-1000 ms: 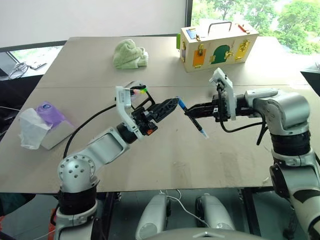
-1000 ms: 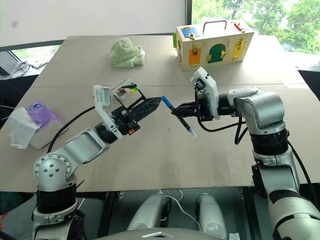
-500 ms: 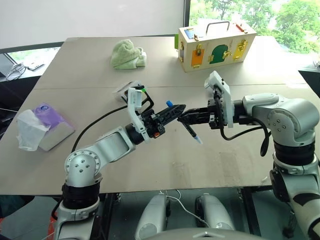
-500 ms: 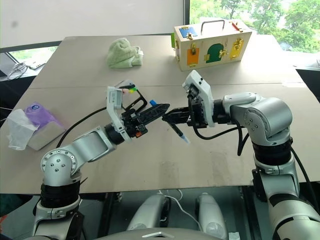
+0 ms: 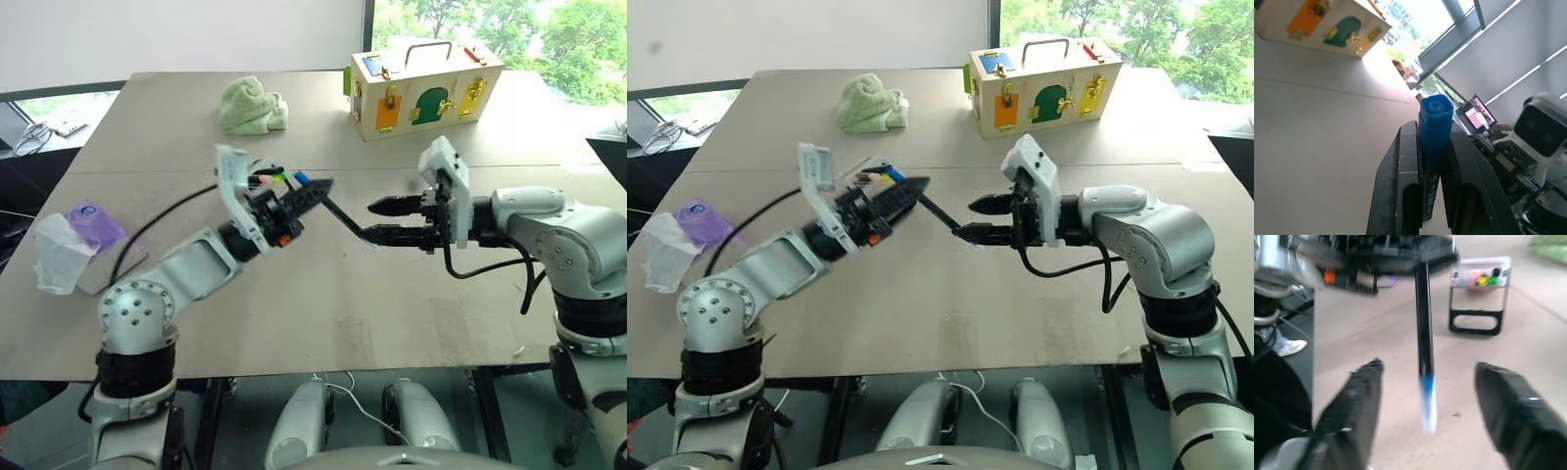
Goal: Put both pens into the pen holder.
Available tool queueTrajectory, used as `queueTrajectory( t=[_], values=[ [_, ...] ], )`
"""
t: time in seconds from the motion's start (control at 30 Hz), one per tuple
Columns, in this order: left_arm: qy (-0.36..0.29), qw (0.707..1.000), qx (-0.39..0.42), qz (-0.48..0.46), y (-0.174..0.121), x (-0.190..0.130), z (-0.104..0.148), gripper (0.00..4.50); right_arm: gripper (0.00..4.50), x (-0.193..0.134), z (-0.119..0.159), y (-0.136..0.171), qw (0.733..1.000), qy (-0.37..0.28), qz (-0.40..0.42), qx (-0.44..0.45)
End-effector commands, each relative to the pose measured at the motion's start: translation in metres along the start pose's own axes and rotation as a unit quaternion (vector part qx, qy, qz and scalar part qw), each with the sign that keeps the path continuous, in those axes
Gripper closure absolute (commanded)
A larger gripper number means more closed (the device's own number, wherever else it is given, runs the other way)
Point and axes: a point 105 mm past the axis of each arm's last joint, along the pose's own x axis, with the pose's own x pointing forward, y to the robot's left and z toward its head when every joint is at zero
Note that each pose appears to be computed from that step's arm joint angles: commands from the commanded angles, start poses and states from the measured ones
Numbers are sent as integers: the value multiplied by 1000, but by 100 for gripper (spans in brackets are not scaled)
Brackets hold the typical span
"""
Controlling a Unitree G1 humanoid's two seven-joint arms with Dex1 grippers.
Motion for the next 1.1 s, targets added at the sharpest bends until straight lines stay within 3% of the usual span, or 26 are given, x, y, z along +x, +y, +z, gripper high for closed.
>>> queueTrajectory(
  t=[0.03, 0.1, 0.2, 0.43, 0.97, 1.1],
  values=[
    [-50, 981, 189, -11, -26, 3, 40, 450, 120, -19, 13, 3, 997, -24, -28, -62],
    [-49, 943, 328, -11, -38, 7, 45, 450, 120, -24, 7, -2, 994, -9, -62, -89],
    [-30, 860, 509, 6, -45, 12, 46, 450, 120, -26, 5, -3, 992, -22, -80, -94],
    [62, 746, 663, 31, -31, 12, 24, 450, 120, -22, 3, -1, 991, -27, -82, -103],
    [126, 708, 686, 112, 26, -10, 6, 450, 120, -21, 0, 0, 991, -34, -81, -102],
    [97, 707, 693, 101, 17, -6, 11, 450, 120, -22, 2, 2, 991, -42, -78, -103]
  ],
)
